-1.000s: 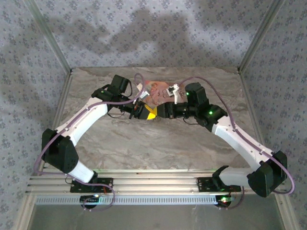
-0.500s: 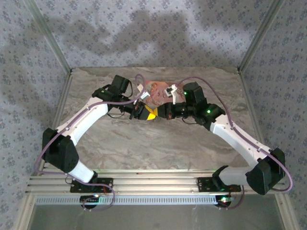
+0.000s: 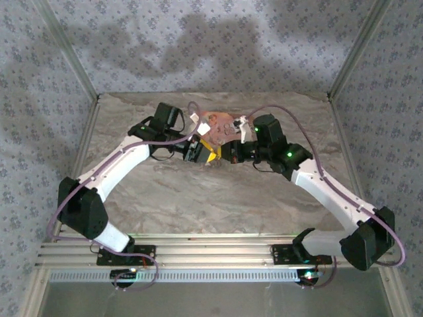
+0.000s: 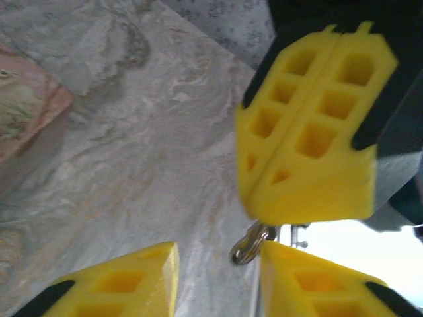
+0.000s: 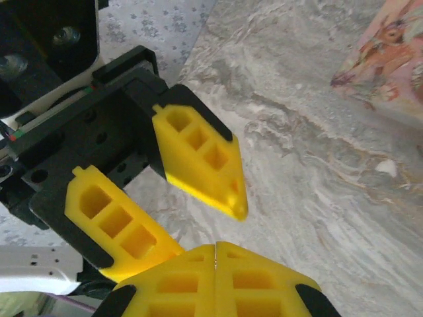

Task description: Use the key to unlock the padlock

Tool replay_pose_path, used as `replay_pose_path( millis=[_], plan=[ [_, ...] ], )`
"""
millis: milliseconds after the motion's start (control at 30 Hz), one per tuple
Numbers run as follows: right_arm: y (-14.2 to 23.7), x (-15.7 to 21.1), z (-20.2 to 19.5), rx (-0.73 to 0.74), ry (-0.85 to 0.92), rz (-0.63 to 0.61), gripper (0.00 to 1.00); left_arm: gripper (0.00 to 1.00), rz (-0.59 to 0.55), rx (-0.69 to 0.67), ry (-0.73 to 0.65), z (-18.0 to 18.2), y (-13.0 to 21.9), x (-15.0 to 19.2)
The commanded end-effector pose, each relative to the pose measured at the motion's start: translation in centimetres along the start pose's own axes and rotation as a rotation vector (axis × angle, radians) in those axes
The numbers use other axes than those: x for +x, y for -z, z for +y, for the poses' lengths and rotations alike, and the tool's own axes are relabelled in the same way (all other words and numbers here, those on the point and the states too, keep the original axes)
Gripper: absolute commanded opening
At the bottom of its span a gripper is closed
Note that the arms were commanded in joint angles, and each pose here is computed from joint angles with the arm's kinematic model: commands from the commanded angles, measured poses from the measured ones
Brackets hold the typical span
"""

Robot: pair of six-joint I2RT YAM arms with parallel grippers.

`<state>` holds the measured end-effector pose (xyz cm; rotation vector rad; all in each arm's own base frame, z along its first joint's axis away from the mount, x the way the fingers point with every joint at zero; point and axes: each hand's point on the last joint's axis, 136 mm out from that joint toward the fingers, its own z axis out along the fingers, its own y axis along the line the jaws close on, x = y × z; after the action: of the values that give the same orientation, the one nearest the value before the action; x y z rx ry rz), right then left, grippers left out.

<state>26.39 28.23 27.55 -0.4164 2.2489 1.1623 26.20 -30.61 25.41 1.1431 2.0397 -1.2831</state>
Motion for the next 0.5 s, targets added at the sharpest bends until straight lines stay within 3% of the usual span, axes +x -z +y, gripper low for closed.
replay_pose_path(
  millis=[0,133,267,400,467],
  plan=[
    [1.9,-1.1,0.8,0.032,0.080,-0.028,0.00,0.47,-0.076,-0.137,-0.019,1.2,2.0,-1.1],
    [2.7,-2.3,1.0,0.071,0.147,-0.024,0.00,0.63,-0.158,-0.273,-0.005,2.6,4.0,-1.2],
    [2.6,-2.4,1.0,0.111,0.276,0.038,0.00,0.66,-0.239,-0.402,0.020,3.9,6.1,-0.8],
    [2.1,-2.2,4.2,-0.043,0.439,0.060,0.00,0.69,-0.335,-0.461,0.053,3.9,7.6,-0.6],
    [1.6,-2.2,3.6,0.000,0.508,0.060,0.00,0.69,-0.370,-0.453,0.058,3.4,8.0,-0.7]
  ],
)
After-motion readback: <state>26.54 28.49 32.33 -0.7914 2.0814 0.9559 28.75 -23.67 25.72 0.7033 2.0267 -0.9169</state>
